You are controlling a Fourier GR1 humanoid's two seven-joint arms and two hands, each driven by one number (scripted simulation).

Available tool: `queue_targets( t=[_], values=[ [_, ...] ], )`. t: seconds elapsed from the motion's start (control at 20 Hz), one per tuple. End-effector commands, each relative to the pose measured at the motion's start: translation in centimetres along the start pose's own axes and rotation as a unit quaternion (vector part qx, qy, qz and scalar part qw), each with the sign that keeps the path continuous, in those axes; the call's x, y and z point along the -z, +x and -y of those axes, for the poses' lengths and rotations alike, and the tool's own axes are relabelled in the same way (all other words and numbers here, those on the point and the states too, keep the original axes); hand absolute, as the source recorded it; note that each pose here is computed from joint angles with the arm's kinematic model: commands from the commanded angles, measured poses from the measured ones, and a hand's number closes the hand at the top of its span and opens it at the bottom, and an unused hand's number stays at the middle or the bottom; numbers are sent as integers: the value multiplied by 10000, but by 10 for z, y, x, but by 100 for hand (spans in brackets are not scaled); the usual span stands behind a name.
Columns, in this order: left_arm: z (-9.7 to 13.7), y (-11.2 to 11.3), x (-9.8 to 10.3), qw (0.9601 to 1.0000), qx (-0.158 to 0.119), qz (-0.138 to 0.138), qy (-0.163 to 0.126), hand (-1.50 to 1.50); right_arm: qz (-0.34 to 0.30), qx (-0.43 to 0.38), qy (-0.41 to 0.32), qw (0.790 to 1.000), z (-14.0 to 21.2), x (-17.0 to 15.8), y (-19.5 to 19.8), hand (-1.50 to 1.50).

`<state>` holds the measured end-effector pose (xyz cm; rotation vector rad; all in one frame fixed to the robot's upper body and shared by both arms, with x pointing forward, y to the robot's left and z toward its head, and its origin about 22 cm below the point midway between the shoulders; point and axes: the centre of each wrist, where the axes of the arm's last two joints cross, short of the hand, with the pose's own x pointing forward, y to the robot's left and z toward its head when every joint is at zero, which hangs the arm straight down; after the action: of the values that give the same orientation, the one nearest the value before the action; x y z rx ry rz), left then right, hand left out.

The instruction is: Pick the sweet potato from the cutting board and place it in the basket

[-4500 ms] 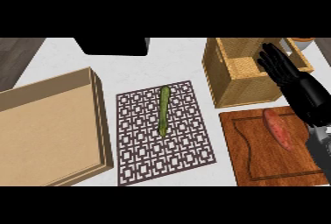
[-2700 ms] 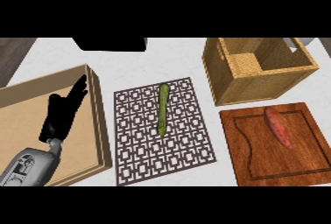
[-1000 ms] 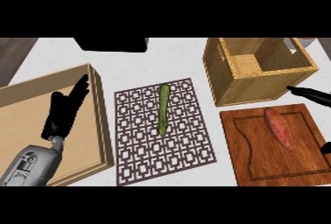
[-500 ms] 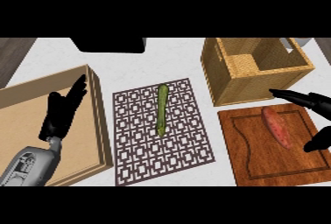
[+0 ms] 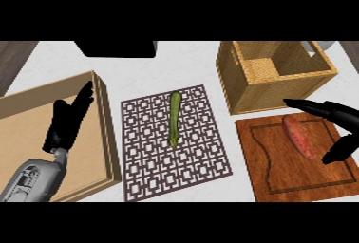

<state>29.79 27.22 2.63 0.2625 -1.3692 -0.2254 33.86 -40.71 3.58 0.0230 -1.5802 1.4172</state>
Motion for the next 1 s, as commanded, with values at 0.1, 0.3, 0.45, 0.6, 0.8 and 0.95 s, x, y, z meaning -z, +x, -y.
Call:
queue_targets(
  t=[0.1, 0.3, 0.45, 0.6, 0.8, 0.95],
  values=[
    [-2, -11, 11, 10000, -45, -68, 19, 0, 654, 569, 367, 9956, -19, 12, -7, -150],
    [-6, 2, 2, 10000, -26, -2, -36, 0, 504, 564, 369, 9965, 0, 7, -8, -150],
    [-13, 7, 10, 10000, -44, -79, 13, 0, 670, 574, 454, 9951, -28, 26, -7, -150],
    [12, -1, 0, 10000, 38, -47, -18, 0, 631, 535, 427, 9957, -39, 8, -17, -150],
    [-14, -4, -6, 10000, 74, -42, -13, 0, 877, -37, 223, 9959, -36, 29, -11, 150],
    [-2, 3, -4, 10000, 6, 24, 82, 0, 1010, -294, 164, 9943, -37, 19, -14, 150]
  ],
)
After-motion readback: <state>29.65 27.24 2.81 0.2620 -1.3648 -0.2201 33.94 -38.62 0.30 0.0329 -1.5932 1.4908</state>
